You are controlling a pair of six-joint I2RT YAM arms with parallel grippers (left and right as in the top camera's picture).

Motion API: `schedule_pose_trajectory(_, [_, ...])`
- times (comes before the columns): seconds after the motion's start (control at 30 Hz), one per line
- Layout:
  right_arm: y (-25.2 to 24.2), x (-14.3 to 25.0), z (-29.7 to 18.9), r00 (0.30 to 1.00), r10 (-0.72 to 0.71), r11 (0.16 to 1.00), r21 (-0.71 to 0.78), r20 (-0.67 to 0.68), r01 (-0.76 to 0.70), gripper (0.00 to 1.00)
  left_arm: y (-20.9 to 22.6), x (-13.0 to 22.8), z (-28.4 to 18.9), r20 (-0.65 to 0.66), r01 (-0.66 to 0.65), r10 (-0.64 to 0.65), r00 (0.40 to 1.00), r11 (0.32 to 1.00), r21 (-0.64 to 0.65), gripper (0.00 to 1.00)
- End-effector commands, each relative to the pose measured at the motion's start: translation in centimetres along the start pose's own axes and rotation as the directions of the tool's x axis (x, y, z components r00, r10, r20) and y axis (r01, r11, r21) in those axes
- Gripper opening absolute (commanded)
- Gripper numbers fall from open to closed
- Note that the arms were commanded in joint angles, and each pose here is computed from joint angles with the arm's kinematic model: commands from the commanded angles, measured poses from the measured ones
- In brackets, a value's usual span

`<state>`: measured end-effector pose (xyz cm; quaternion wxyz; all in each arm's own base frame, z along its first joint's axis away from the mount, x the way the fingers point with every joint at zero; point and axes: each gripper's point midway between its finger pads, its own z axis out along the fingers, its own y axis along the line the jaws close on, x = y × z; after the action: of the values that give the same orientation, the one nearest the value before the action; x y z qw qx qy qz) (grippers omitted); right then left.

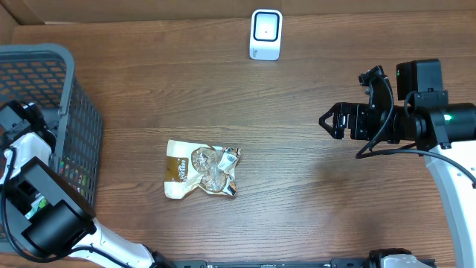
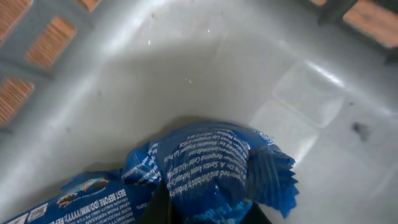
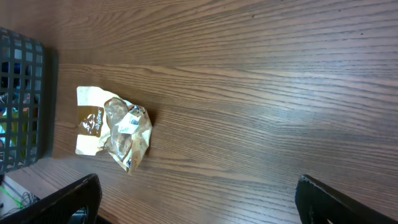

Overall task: Scan the item barcode
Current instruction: 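Return the left gripper into the basket and grasp the blue Oreo pack, then carry the Oreo pack out and release it onto the bread bag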

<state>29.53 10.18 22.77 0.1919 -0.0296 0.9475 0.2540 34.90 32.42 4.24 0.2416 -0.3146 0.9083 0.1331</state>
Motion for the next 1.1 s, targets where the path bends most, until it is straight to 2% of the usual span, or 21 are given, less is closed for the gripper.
schedule_pose_trajectory(0.0, [0.4, -0.1, -0.1, 1.0, -0.007, 1.0, -0.012, 0.005, 0.007, 1.0, -2.0, -3.1, -2.9, 0.046, 0.17, -0.177, 0.983, 0.978, 0.124, 0.04])
schedule_pose_trajectory(0.2, [0.4, -0.1, -0.1, 1.0, -0.007, 1.0, -0.012, 0.006, 0.007, 1.0, -4.4, -8.8, -11.4, 0.089, 0.224, -0.267, 0.96, 0.917, 0.331, 0.04])
schedule_pose_trajectory(0.33, [0.4, -0.3, -0.1, 1.0, -0.01, 1.0, -0.012, 0.011, 0.01, 1.0, -4.2, -11.2, -17.2, 0.128, 0.235, -0.297, 0.946, 0.904, 0.358, 0.04])
schedule_pose_trajectory(0.57, [0.5, -0.5, -0.1, 1.0, -0.014, 1.0, -0.013, 0.019, 0.014, 1.0, -3.3, -13.4, -28.2, 0.276, 0.187, -0.303, 0.912, 0.907, 0.378, 0.04])
schedule_pose_trajectory(0.7, [0.5, -0.5, -0.1, 1.0, -0.015, 1.0, -0.014, 0.022, 0.016, 1.0, -4.1, -13.3, -34.3, 0.355, 0.123, -0.298, 0.886, 0.889, 0.44, 0.04])
schedule_pose_trajectory(0.83, [0.5, -0.6, -0.1, 1.0, -0.017, 1.0, -0.014, 0.025, 0.017, 1.0, -6.9, -11.9, -39.6, 0.413, 0.013, -0.26, 0.873, 0.859, 0.513, 0.04])
schedule_pose_trajectory(0.93, [0.5, -0.7, -0.1, 0.999, -0.02, 1.0, -0.015, 0.03, 0.02, 1.0, -10.3, -9.3, -42.1, 0.402, -0.067, -0.198, 0.894, 0.829, 0.555, 0.04])
schedule_pose_trajectory(1.07, [0.6, -1.0, -0.2, 0.999, -0.025, 1.0, -0.016, 0.041, 0.026, 1.0, -15.6, -4.9, -42.9, 0.323, -0.164, -0.054, 0.945, 0.775, 0.611, 0.04])
